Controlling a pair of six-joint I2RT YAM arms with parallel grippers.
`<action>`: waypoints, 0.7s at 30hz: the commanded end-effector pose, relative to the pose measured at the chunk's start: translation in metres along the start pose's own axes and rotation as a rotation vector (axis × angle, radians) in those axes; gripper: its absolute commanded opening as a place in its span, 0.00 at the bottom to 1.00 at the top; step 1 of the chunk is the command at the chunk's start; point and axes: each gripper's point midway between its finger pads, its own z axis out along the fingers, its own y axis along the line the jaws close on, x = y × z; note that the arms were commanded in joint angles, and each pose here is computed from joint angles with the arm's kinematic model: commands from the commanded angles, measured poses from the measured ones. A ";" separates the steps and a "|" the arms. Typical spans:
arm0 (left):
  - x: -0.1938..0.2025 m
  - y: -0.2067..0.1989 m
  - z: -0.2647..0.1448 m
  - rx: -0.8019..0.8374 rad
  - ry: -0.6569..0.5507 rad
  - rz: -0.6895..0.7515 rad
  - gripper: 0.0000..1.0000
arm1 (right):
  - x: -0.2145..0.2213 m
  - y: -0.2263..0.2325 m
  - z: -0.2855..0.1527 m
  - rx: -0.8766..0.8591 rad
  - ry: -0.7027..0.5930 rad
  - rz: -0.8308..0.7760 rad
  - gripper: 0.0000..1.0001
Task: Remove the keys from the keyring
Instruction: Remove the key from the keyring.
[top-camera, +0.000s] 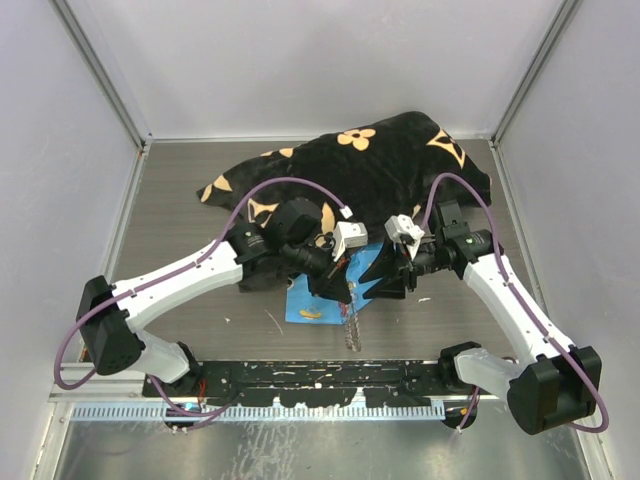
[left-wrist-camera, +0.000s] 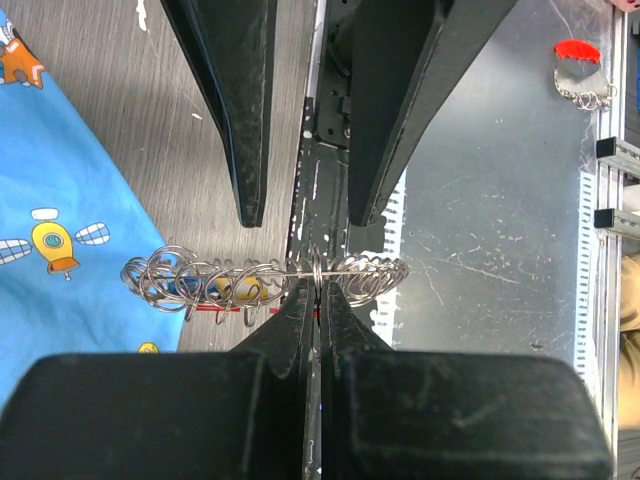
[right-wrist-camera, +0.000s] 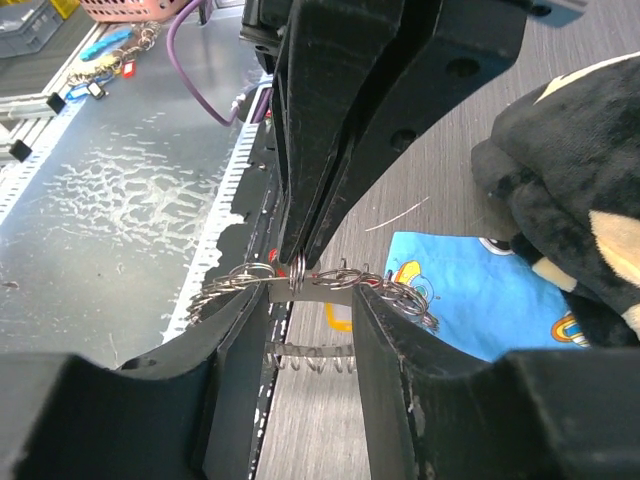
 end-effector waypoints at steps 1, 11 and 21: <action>-0.034 -0.017 -0.012 0.054 -0.093 0.073 0.00 | -0.006 0.003 0.004 -0.036 -0.036 -0.003 0.44; -0.040 -0.018 -0.012 0.052 -0.115 0.083 0.00 | 0.000 0.005 0.012 -0.066 -0.027 0.022 0.36; -0.042 -0.014 -0.011 0.034 -0.124 0.080 0.00 | 0.005 0.008 0.015 -0.082 -0.020 0.034 0.23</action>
